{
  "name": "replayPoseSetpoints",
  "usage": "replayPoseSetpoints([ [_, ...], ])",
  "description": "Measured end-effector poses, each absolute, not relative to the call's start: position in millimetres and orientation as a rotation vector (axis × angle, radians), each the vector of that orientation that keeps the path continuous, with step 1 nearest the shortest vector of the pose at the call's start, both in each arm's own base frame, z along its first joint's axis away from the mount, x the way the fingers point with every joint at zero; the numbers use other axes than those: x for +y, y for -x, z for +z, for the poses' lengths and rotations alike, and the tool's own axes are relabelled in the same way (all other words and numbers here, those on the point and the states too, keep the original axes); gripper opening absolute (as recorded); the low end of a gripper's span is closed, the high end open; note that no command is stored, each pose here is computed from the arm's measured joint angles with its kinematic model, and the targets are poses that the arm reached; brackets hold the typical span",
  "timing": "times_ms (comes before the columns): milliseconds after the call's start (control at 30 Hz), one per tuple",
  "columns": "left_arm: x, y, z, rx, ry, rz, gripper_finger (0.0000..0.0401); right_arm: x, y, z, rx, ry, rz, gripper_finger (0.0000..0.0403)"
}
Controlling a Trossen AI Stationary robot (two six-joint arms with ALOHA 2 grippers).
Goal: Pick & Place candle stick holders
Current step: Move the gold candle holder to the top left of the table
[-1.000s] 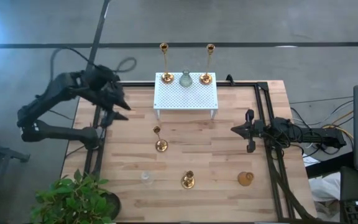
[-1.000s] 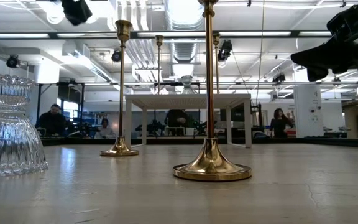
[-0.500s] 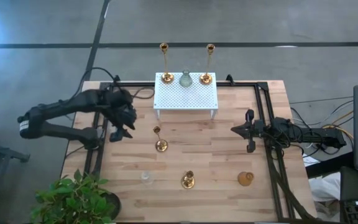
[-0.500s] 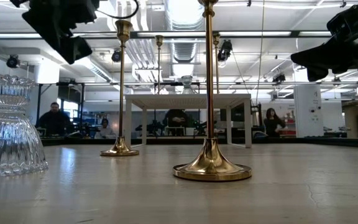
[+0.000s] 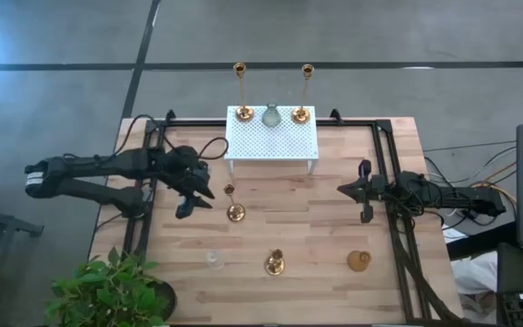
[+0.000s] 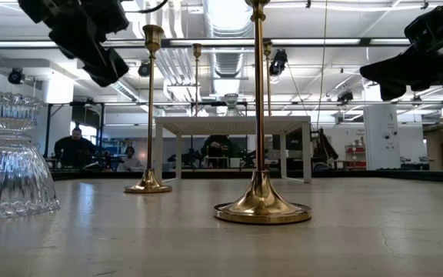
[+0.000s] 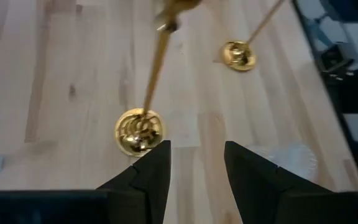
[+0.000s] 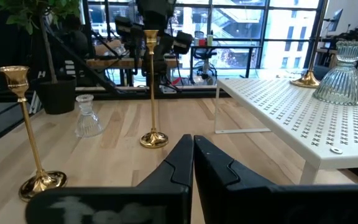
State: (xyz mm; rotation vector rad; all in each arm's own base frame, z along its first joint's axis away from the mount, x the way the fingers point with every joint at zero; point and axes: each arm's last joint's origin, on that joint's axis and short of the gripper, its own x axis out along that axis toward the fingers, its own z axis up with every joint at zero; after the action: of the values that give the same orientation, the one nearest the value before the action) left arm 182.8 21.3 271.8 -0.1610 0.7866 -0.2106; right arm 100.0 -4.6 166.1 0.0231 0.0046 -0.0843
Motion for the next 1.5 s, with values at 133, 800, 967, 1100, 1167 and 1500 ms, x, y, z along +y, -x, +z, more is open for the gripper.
replayPoseSetpoints([
  [133,23,-185,261,0.745,0.163,-0.168,0.0155,-5,-100,166,0.005,-0.023,-0.084,0.0008],
  [800,25,-199,238,0.541,0.133,-0.146,0.0155,-5,-100,166,0.005,-0.023,-0.084,0.0008],
  [967,26,-202,233,0.51,0.126,-0.145,0.0155,-5,-100,166,0.005,-0.023,-0.084,0.0008],
  [1100,26,-202,229,0.495,0.126,-0.136,0.0155,-5,-100,166,0.005,-0.024,-0.085,0.0008],
  [1167,26,-202,229,0.49,0.123,-0.13,0.0155,-5,-100,166,0.005,-0.023,-0.084,0.0008],
  [1500,27,-203,232,0.458,0.11,-0.102,0.0155,-5,-100,166,0.005,-0.024,-0.085,0.0008],
])
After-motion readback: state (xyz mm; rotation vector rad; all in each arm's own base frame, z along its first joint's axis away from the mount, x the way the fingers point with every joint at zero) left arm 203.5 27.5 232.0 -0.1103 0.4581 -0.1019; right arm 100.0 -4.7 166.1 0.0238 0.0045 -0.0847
